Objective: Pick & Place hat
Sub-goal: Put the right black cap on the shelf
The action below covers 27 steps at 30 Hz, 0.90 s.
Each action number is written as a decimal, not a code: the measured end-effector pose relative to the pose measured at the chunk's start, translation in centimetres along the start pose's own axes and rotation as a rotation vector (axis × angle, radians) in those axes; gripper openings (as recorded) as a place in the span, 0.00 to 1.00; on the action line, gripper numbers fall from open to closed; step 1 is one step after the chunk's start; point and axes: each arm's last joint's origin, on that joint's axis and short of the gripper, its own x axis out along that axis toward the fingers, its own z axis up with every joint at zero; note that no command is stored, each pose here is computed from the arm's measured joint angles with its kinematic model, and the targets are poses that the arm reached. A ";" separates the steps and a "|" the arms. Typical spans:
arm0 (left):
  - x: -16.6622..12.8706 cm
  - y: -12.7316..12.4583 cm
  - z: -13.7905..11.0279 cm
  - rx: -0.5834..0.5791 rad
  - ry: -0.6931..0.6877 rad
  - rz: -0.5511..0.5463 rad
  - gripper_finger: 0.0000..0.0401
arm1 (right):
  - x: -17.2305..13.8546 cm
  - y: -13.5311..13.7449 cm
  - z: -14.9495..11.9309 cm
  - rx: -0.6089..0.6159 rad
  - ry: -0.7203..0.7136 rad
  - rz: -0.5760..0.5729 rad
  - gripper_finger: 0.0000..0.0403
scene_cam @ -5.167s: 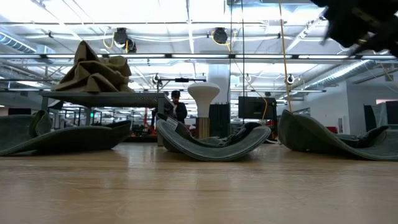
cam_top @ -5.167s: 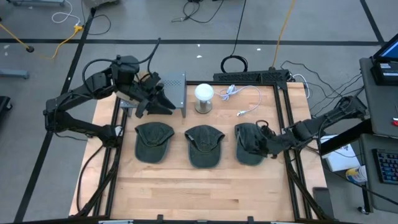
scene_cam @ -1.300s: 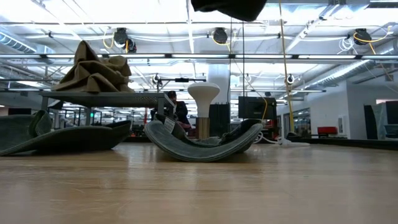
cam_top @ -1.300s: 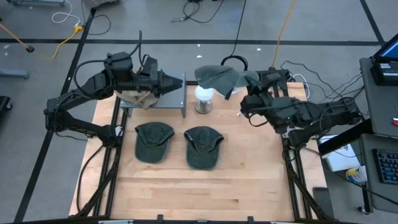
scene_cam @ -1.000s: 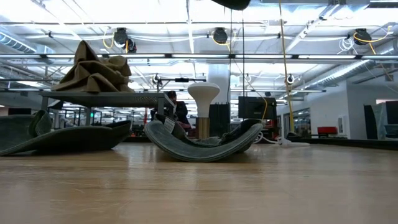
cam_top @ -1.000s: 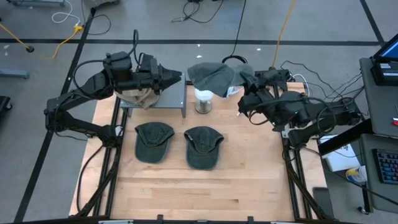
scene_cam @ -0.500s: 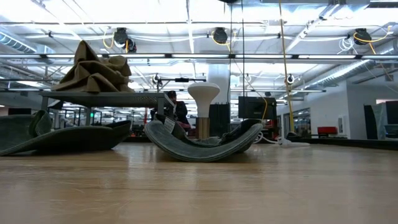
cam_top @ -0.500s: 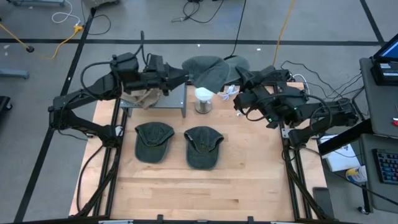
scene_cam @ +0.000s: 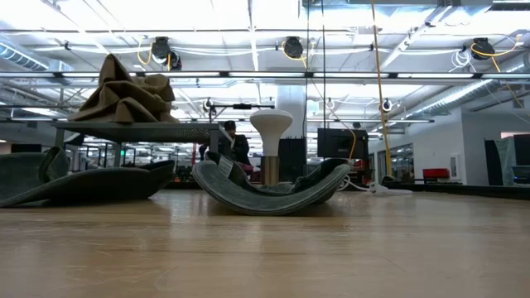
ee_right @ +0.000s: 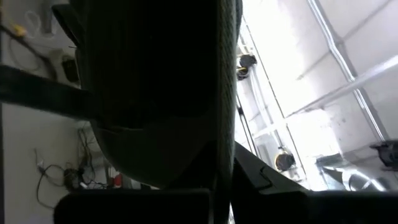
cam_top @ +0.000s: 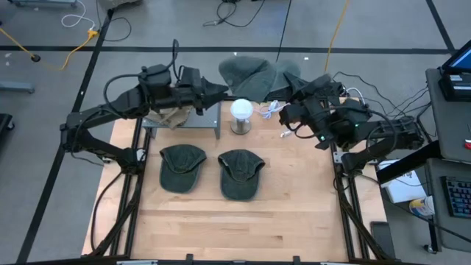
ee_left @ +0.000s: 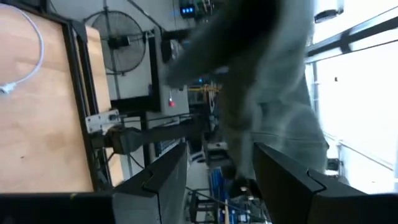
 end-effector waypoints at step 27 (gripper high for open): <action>0.7 -0.6 0.4 0.042 -0.157 -0.070 0.46 | -0.4 0.0 0.3 0.056 -0.018 0.007 0.02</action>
